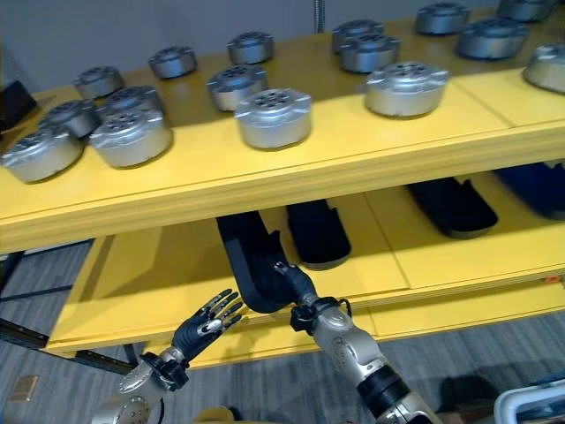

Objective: Move parts from the plastic box to the shelf.

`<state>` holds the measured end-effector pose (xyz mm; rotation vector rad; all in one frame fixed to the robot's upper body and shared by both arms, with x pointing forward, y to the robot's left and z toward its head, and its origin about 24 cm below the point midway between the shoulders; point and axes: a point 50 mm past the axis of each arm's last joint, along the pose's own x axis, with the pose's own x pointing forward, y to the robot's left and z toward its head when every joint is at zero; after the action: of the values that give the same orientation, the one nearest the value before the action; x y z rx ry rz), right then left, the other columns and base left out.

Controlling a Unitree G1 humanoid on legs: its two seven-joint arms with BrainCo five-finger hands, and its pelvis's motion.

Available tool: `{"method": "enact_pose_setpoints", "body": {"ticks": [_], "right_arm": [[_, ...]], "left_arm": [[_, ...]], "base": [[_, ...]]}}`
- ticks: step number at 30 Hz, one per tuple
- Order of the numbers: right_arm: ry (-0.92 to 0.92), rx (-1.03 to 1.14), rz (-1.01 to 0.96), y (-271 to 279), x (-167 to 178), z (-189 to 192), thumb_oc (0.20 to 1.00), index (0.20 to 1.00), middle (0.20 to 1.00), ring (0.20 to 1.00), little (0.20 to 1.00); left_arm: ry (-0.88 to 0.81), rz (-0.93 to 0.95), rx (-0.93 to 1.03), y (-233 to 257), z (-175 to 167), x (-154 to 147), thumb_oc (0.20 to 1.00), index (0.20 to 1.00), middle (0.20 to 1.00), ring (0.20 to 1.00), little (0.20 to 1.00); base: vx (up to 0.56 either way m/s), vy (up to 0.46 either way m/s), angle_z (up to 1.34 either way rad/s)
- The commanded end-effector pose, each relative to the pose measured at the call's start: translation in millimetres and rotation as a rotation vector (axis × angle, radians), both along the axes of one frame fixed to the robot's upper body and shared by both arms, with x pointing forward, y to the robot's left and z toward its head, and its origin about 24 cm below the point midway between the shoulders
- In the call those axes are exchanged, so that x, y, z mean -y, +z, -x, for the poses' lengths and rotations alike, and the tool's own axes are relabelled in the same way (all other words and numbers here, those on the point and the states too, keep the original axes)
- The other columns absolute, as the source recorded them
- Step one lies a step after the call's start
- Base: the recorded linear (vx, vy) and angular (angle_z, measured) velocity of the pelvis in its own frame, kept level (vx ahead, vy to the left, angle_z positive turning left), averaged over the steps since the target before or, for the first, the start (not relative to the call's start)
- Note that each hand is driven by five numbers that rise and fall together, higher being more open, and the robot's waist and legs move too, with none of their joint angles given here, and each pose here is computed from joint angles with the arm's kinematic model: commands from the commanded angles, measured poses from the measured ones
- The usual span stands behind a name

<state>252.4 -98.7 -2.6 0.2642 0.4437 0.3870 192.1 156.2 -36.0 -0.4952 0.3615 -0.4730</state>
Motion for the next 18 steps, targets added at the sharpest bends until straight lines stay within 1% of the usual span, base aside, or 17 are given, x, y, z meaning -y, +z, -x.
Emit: {"method": "enact_pose_setpoints", "body": {"ticks": [1, 6, 8, 10, 13, 16, 18], "right_arm": [[-0.012, 0.160, -0.142, 38, -13, -15, 0.200, 0.200, 0.200, 0.200, 0.200], [-0.037, 0.159, -0.147, 34, -7, -13, 0.200, 0.200, 0.200, 0.200, 0.200], [-0.043, 0.168, -0.132, 33, -3, -11, 0.200, 0.200, 0.200, 0.200, 0.200], [-0.047, 0.175, -0.115, 32, 2, -12, 0.200, 0.200, 0.200, 0.200, 0.200], [-0.065, 0.192, -0.095, 32, 8, -14, 0.200, 0.200, 0.200, 0.200, 0.200], [-0.086, 0.188, -0.107, 33, 11, -16, 0.200, 0.200, 0.200, 0.200, 0.200], [-0.077, 0.191, -0.127, 36, 9, -21, 0.200, 0.200, 0.200, 0.200, 0.200]], "left_arm": [[-0.005, -0.031, 0.069, 11, 3, -12, 1.000, 1.000, 1.000, 1.000, 1.000], [0.010, -0.053, 0.078, 12, 7, -19, 1.000, 1.000, 1.000, 1.000, 1.000], [-0.009, -0.023, 0.127, 18, 6, -21, 1.000, 1.000, 1.000, 1.000, 1.000], [-0.016, -0.032, 0.158, 22, 4, -22, 1.000, 1.000, 1.000, 1.000, 1.000], [-0.006, -0.038, 0.158, 24, 1, -26, 1.000, 1.000, 1.000, 1.000, 1.000], [-0.032, -0.034, 0.156, 23, 0, -24, 1.000, 1.000, 1.000, 1.000, 1.000], [-0.054, -0.070, 0.151, 22, 3, -20, 1.000, 1.000, 1.000, 1.000, 1.000]], "base": [[-0.03, 0.345, 0.33], [-0.05, 0.258, 0.16], [-0.13, 0.252, 0.09], [-0.17, 0.261, 0.07], [-0.15, 0.252, -0.01], [-0.13, 0.220, -0.12], [-0.09, 0.193, -0.31]]}}
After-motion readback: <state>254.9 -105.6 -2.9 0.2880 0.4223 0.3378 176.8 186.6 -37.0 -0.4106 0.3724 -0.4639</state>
